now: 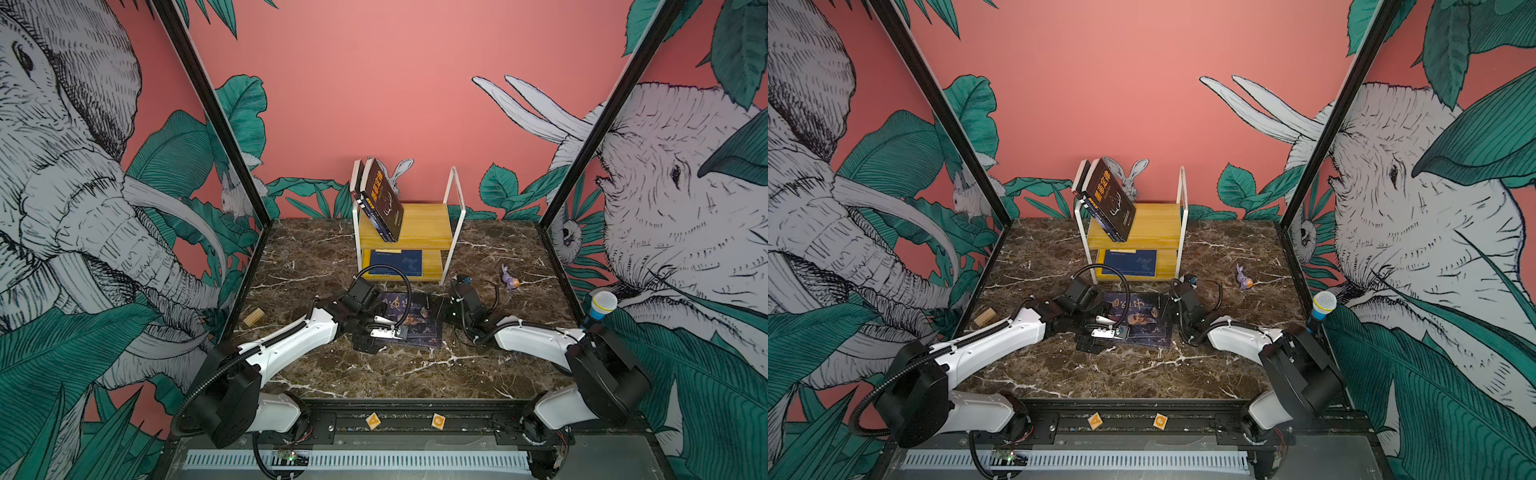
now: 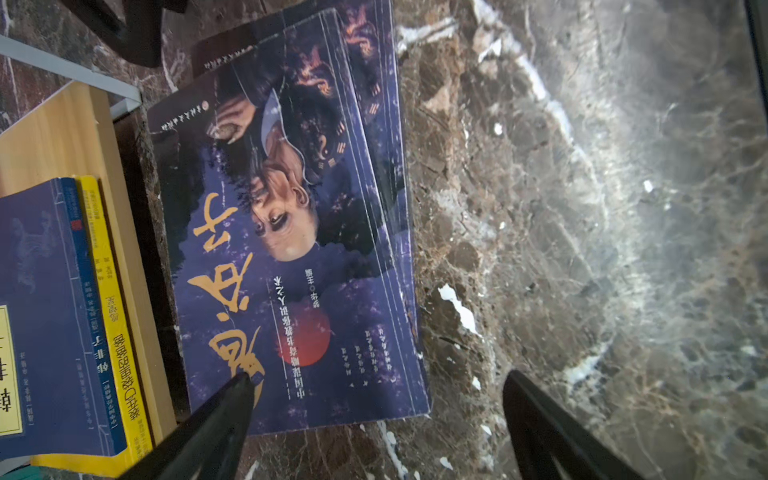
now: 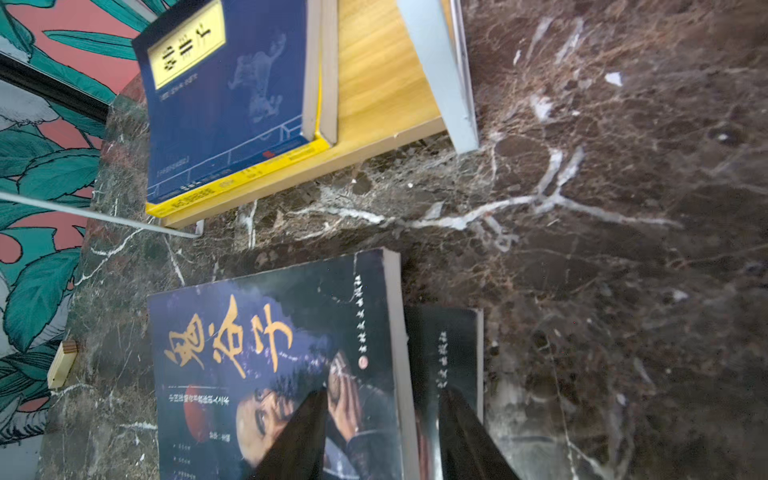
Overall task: Stacking books/files
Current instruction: Pick up the book from the book.
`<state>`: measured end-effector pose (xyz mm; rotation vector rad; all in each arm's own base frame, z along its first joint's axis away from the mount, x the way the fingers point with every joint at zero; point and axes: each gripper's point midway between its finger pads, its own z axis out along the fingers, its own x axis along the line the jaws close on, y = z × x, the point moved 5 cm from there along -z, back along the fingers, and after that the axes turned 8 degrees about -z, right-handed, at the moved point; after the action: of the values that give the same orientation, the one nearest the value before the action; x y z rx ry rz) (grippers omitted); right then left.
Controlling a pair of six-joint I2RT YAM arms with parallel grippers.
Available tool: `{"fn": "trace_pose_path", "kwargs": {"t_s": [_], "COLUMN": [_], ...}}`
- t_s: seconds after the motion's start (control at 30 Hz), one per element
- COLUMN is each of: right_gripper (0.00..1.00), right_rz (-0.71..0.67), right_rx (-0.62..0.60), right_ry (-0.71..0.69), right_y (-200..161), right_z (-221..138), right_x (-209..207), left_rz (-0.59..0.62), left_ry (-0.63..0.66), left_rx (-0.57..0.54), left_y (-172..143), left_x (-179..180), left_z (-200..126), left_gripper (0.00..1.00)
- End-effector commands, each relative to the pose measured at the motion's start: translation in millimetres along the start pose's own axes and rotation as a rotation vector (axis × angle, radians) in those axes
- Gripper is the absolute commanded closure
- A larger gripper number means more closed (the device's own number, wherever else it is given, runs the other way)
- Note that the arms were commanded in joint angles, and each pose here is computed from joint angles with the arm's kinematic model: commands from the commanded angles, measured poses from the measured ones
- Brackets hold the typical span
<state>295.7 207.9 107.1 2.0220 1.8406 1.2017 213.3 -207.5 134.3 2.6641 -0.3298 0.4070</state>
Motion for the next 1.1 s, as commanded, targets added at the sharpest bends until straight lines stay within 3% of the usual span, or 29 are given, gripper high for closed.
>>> {"fn": "trace_pose_path", "kwargs": {"t_s": [0.0, 0.4, 0.67, 1.07], "right_gripper": [0.52, 0.56, 0.57, 0.6], "right_rz": [0.031, 0.107, 0.141, 0.182], "right_rx": [-0.012, 0.099, 0.128, 0.155], "right_ry": [0.085, 0.147, 0.186, 0.205], "right_y": [14, -12, -27, -46], "right_z": [7, 43, 42, 40], "right_x": [19, 17, 22, 22], "left_rz": [0.111, 0.166, 0.227, 0.359], "left_ry": [0.033, 0.1, 0.106, 0.248], "left_rx": [0.046, 0.08, 0.114, 0.165], "left_y": [-7, -6, 1, 1], "left_x": [3, 1, -8, -23], "left_z": [4, 25, 46, 71], "left_gripper": [0.05, 0.06, 0.06, 0.13]}}
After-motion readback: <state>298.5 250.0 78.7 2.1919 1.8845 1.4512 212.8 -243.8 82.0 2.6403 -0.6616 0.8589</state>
